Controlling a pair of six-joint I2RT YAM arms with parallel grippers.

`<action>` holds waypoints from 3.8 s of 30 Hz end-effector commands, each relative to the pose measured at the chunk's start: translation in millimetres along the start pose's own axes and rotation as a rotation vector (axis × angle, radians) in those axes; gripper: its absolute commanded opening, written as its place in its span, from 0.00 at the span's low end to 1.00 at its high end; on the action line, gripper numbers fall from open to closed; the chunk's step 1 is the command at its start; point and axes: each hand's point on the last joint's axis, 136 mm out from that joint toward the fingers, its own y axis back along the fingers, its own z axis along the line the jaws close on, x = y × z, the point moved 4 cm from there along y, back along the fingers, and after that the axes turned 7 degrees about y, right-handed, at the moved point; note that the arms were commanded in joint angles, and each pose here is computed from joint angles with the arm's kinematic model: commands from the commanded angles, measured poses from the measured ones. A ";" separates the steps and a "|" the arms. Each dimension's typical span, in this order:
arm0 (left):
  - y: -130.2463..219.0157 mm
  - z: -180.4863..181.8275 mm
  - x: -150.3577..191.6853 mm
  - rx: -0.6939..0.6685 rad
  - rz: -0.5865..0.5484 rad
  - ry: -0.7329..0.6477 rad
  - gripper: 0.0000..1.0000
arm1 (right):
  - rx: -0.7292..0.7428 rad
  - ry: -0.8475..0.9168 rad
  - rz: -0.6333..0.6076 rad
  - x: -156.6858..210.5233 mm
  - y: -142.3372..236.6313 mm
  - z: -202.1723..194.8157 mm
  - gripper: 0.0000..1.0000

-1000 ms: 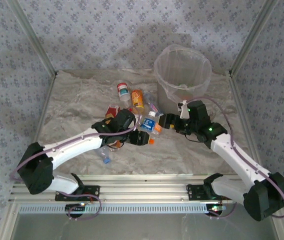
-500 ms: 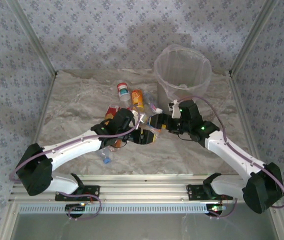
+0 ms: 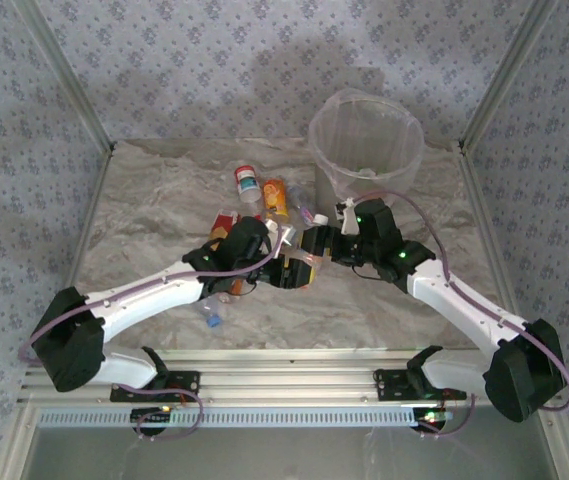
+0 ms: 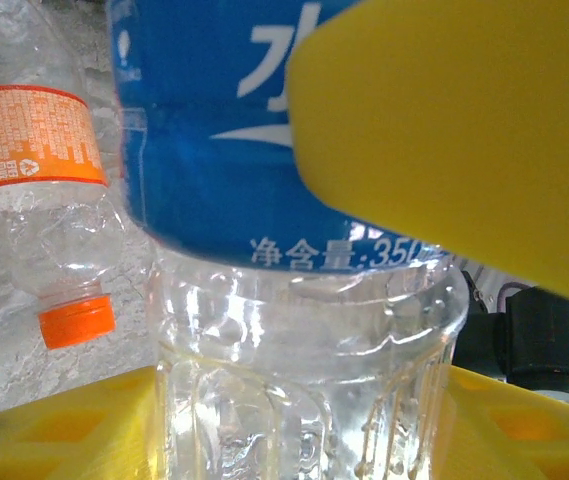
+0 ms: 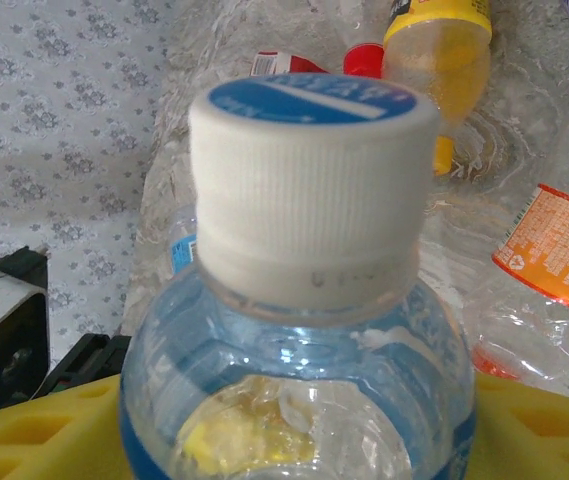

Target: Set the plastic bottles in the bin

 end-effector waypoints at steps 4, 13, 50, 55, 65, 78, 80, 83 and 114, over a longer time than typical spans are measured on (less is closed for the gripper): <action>8.3 -19.0 -2.4 0.075 -0.037 -0.037 0.61 | -0.034 0.018 -0.054 -10.4 9.7 10.2 0.66; 28.0 -46.5 -24.9 0.107 -0.107 -0.099 0.94 | -0.057 0.022 -0.112 -31.8 28.0 18.8 0.63; 85.8 -70.7 -41.4 0.031 -0.264 -0.398 1.00 | 0.649 0.376 -0.495 -252.6 153.1 1.7 0.61; 83.9 -68.9 -40.0 0.022 -0.249 -0.393 1.00 | 0.716 0.387 -0.434 -262.1 135.1 -22.2 0.61; 80.4 -67.5 -41.2 0.015 -0.246 -0.389 0.99 | 0.742 0.347 -0.251 -263.0 88.8 -76.0 0.61; 77.1 -64.7 -38.3 0.007 -0.226 -0.379 1.00 | 0.764 0.184 -0.155 -246.0 62.2 -119.4 0.61; 77.0 -64.7 -38.2 0.007 -0.224 -0.379 1.00 | 0.763 0.151 -0.158 -242.2 59.9 -123.6 0.61; 77.9 -64.1 -37.8 0.002 -0.224 -0.378 1.00 | 0.752 0.108 -0.160 -236.3 56.1 -128.5 0.62; 48.6 -16.7 -27.7 -0.215 -0.149 -0.287 1.00 | 0.550 0.321 -0.401 -225.6 135.9 -18.7 0.83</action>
